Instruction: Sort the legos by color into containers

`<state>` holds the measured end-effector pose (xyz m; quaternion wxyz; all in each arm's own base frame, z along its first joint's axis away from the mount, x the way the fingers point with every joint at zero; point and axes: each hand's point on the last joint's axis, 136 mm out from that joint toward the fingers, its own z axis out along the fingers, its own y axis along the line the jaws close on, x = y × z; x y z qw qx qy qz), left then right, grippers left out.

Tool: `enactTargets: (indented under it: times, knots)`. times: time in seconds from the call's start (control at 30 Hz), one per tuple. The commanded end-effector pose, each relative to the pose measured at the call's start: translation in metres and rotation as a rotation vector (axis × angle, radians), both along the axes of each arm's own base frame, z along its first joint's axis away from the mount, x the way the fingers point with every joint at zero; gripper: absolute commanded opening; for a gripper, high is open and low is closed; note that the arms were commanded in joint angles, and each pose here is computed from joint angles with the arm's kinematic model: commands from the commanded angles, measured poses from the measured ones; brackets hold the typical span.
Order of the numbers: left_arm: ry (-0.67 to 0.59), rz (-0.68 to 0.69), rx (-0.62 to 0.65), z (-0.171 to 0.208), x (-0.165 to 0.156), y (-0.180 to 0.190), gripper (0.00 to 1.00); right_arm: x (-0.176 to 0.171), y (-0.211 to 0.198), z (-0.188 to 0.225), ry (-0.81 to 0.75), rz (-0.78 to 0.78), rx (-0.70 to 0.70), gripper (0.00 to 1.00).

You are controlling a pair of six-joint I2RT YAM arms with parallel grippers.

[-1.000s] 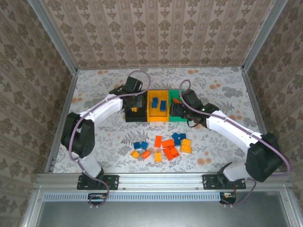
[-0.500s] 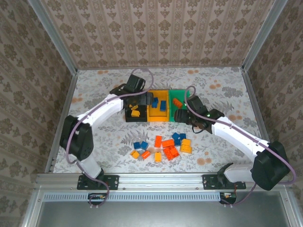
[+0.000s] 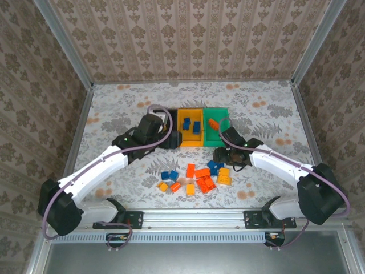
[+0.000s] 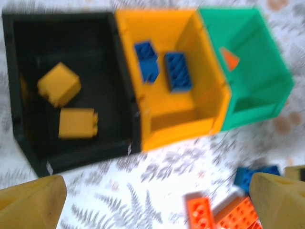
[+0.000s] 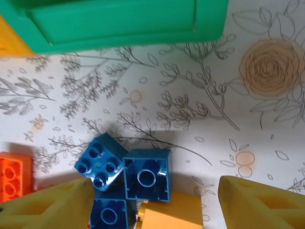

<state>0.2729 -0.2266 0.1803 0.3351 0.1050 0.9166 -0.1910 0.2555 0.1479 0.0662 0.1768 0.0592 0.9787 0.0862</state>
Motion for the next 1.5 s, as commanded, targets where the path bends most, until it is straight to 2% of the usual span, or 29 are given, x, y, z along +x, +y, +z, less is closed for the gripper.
enactTargets:
  times: [0.0, 0.3, 0.6, 0.67, 0.73, 0.83, 1.0, 1.23, 1.37, 1.47]
  knots:
    - [0.028, 0.052, -0.014, -0.008, -0.011, 0.014, 1.0, -0.027, -0.007, -0.018, 0.106, -0.015, -0.019, 0.71]
    - [0.055, 0.08, 0.008, -0.027, -0.02, 0.026, 1.0, -0.04, -0.002, -0.037, 0.148, -0.026, -0.007, 0.69]
    - [0.045, 0.096, 0.025, -0.027, -0.019, 0.031, 1.0, -0.046, -0.024, -0.043, 0.167, -0.07, -0.106, 0.49]
    - [0.044, 0.1, 0.026, -0.027, -0.019, 0.032, 1.0, -0.047, -0.024, -0.044, 0.17, -0.075, -0.103, 0.5]
    - [0.045, 0.102, 0.03, -0.027, -0.018, 0.033, 1.0, -0.048, -0.023, -0.046, 0.173, -0.08, -0.089, 0.56]
    - [0.047, 0.104, 0.035, -0.028, -0.018, 0.034, 1.0, -0.05, -0.023, -0.049, 0.186, -0.083, -0.088, 0.58]
    - [0.051, 0.111, 0.032, -0.029, -0.018, 0.035, 1.0, -0.052, -0.024, -0.051, 0.191, -0.091, -0.087, 0.5]
    - [0.053, 0.134, 0.032, -0.029, -0.018, 0.044, 1.0, -0.039, -0.022, -0.016, 0.088, -0.065, -0.061, 0.36]
    - [0.067, 0.167, 0.024, -0.033, -0.019, 0.057, 1.0, -0.022, -0.004, 0.026, -0.009, 0.01, 0.004, 0.35]
    - [0.08, 0.194, 0.013, -0.037, -0.023, 0.07, 1.0, -0.001, 0.028, 0.055, -0.072, 0.085, 0.068, 0.35]
